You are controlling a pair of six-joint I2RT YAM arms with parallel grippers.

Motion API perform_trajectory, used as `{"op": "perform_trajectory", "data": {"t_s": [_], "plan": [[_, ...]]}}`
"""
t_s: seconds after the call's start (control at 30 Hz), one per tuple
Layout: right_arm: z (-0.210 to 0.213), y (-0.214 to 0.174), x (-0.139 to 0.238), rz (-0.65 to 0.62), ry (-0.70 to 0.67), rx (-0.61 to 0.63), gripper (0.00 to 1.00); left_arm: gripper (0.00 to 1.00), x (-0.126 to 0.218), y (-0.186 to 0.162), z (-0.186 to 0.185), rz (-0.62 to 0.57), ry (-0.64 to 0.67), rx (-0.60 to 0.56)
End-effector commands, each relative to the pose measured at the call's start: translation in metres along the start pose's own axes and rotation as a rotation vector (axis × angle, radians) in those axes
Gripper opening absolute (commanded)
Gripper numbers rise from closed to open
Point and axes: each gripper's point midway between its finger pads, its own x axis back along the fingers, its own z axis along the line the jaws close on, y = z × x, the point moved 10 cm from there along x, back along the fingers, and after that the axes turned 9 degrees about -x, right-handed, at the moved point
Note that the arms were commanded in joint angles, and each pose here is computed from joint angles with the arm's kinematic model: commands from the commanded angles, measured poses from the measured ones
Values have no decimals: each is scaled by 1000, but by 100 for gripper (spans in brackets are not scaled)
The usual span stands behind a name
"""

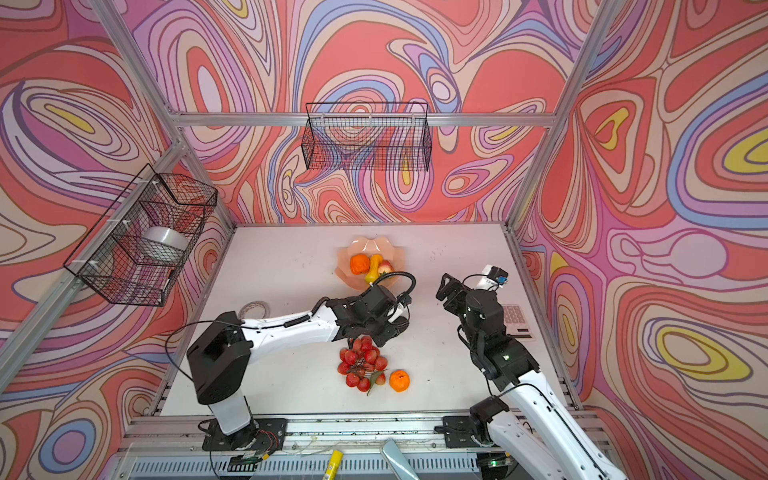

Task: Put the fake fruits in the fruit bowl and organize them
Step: 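Grasp the dark avocado with the left gripper while the right arm withdraws, then lower the avocado into the bowl beside the orange and open the left gripper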

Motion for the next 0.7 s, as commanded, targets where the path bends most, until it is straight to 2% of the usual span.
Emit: {"op": "perform_trajectory", "data": {"t_s": [0.0,0.07,0.17,0.37,0.5,0.67], "plan": [[7,5,-2,-17,27,11,98,30,40,25,42,-167,184,121],[8,5,-4,-9,27,14,98,31,51,28,67,-187,246,180],[10,5,-6,2,19,26,98,30,55,20,105,-138,332,282],[12,6,-8,17,-10,46,98,27,42,13,174,-46,491,521],[13,4,-14,40,-41,65,98,25,21,11,203,36,530,676],[16,7,-14,44,-58,91,98,25,-4,6,216,65,531,759]]}}
